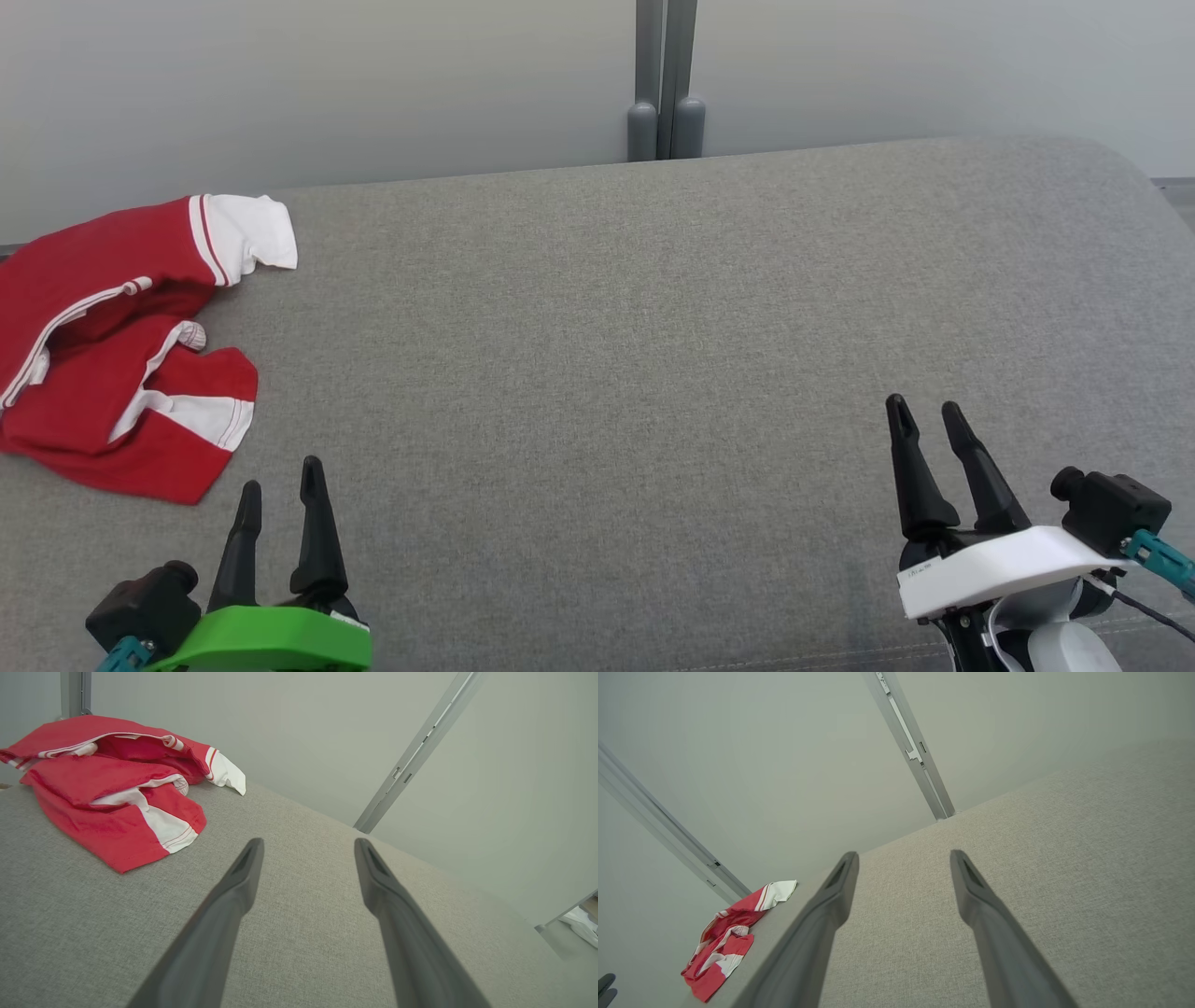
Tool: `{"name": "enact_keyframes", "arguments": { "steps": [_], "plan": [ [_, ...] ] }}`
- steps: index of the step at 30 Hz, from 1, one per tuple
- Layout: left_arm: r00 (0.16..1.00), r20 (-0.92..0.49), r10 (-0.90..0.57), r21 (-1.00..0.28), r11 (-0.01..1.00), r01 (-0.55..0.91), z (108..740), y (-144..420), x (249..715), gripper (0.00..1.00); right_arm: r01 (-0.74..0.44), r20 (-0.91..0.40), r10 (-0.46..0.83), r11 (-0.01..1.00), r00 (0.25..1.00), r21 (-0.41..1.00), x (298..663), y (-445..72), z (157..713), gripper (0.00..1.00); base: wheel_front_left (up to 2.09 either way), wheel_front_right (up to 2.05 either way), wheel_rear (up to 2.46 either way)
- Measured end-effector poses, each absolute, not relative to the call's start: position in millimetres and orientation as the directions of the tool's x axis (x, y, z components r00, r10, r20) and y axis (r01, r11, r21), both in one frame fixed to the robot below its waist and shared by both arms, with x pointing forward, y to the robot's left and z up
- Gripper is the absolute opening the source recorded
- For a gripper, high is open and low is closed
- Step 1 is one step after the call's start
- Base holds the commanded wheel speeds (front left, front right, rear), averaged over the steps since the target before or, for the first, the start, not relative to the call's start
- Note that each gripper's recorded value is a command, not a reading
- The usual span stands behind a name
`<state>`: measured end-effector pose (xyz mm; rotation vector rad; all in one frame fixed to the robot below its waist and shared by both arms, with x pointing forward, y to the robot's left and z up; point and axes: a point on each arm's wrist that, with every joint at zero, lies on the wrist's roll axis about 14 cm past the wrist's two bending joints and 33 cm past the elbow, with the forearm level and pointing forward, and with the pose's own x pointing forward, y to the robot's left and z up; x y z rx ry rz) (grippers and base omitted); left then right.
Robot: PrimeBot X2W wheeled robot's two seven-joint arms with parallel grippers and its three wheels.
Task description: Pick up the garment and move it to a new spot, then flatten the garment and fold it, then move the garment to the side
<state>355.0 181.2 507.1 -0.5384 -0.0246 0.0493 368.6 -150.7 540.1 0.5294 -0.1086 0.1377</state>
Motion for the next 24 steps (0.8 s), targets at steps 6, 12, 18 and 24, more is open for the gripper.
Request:
{"name": "enact_keyframes", "arguments": {
  "steps": [6,12,18,24],
  "plan": [
    [0.999,0.012,0.052,-0.461,0.887,-0.041,504.6,181.0,352.3,1.0,-0.175,0.146,0.123,0.884,0.982,0.433,368.5,-145.2,541.1,1.0,0.0,0.0,0.0],
    [0.998,0.026,0.049,-0.409,0.912,-0.035,505.7,180.4,351.5,1.0,-0.189,0.158,0.138,0.908,0.978,0.373,368.5,-140.8,542.7,1.0,0.0,0.0,0.0],
    [0.998,0.035,0.047,-0.361,0.932,-0.032,506.4,179.9,350.4,1.0,-0.203,0.172,0.155,0.927,0.973,0.316,368.7,-136.6,545.5,1.0,0.0,0.0,0.0],
    [0.998,0.044,0.039,-0.318,0.948,-0.023,506.9,178.0,349.7,1.0,-0.217,0.183,0.172,0.941,0.968,0.261,368.4,-132.2,547.6,1.0,0.0,0.0,0.0]
  ]
}}
